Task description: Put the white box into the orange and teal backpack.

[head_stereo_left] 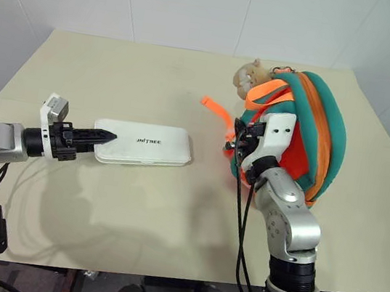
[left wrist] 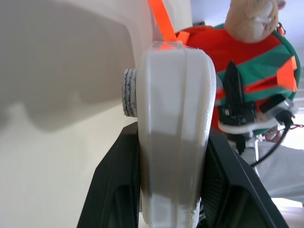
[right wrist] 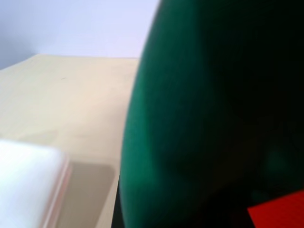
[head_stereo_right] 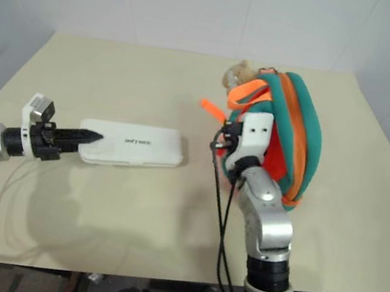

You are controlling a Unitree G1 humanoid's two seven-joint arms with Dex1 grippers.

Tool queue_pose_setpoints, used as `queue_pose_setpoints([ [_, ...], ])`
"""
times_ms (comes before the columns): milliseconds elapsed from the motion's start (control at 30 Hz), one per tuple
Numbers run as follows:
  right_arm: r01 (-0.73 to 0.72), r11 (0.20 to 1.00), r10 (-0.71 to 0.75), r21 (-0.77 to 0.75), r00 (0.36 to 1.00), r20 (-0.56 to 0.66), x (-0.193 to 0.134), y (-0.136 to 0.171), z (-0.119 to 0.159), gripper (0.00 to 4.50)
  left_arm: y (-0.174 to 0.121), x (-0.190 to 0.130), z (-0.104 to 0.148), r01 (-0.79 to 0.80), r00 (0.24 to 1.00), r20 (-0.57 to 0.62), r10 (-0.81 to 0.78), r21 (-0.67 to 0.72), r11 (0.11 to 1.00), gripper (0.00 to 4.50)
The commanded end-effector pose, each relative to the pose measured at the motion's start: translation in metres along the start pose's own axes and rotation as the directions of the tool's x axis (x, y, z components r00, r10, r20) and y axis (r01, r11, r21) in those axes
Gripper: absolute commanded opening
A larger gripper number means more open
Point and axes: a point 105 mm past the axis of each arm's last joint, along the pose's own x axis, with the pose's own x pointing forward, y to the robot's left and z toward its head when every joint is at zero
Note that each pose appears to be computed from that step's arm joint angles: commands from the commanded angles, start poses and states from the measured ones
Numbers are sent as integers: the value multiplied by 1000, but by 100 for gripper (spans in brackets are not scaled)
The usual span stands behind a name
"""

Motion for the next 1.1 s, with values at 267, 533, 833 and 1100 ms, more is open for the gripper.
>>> queue_pose_setpoints([
  [267, -482, 876, 482, -14, 876, 14, -49, 42, 23, 50, -22, -19, 27, 35, 996, 83, -41, 69, 997, 124],
  [533, -710, 703, 710, -30, 704, -8, -83, 50, 34, 50, -28, -22, 36, 42, 994, 100, -48, 56, 998, 124],
  [833, -855, 513, 858, -75, 514, 5, -111, 55, 56, 50, -31, -21, 43, 37, 994, 103, -45, 74, 997, 124],
  [1100, -951, 306, 950, -54, 308, -48, -145, 52, 73, 50, -37, -18, 43, 64, 995, 69, -70, 96, 993, 124],
])
